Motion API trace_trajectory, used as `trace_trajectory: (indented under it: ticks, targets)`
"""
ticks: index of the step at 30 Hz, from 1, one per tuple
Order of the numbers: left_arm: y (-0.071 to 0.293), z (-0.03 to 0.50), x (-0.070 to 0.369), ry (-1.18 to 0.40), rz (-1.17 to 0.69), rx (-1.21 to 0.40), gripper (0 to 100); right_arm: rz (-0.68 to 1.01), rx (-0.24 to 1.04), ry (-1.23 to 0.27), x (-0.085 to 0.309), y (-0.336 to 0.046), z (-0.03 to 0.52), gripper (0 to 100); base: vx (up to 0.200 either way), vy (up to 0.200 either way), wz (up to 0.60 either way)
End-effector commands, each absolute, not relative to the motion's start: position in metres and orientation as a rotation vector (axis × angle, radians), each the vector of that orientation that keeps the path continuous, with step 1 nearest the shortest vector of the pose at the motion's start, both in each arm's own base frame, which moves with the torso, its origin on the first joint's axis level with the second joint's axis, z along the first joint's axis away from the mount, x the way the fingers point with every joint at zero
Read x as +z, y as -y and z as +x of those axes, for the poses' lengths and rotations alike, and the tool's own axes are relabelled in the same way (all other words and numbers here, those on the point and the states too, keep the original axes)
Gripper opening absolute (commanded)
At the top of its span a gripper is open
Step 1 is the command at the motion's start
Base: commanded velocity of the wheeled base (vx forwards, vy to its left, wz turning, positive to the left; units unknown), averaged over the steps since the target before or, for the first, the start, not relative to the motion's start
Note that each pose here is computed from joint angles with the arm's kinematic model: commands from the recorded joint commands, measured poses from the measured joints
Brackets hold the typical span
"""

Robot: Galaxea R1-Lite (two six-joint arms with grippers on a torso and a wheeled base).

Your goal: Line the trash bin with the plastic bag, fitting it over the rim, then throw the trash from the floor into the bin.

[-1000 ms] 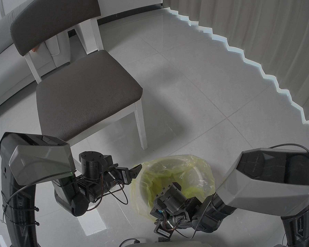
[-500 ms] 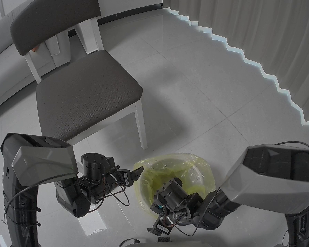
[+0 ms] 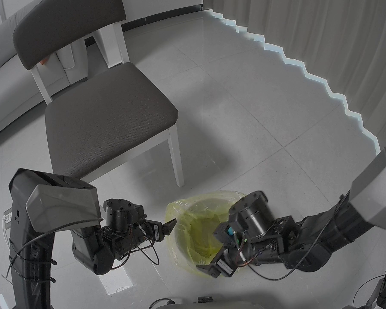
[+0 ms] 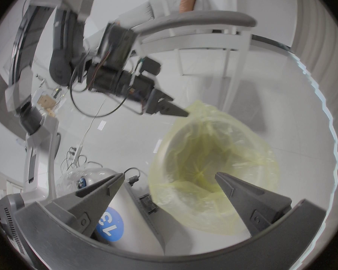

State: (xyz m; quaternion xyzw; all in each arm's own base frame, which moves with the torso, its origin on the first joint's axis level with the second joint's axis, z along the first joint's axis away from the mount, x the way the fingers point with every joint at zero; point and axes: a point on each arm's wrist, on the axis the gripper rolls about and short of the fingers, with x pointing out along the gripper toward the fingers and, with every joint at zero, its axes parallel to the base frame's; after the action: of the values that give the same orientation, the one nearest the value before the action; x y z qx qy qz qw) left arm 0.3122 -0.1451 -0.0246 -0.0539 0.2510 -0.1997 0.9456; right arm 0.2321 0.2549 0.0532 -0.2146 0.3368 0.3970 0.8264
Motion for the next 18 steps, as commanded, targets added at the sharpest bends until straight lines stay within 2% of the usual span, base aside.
trace_trajectory:
  ticks: [1,5,10,18]
  targets:
    - [0.139,0.336,-0.05,-0.515,-0.092,-0.369,100,-0.376,0.744,-0.643,0.088,-0.222,0.25,100,0.0,0.0,0.0]
    - [0.137,0.362,-0.058,-0.463,-0.1,-0.331,100,-0.343,0.672,-0.634,0.096,-0.199,0.263,100,0.0,0.0,0.0]
    - [0.139,0.369,-0.061,-0.46,-0.101,-0.33,100,-0.32,0.599,-0.664,0.091,-0.173,0.279,100,0.0,0.0,0.0]
    - [0.142,0.376,-0.071,-0.51,-0.092,-0.324,100,-0.311,0.506,-0.772,0.047,-0.151,0.318,100,0.0,0.0,0.0]
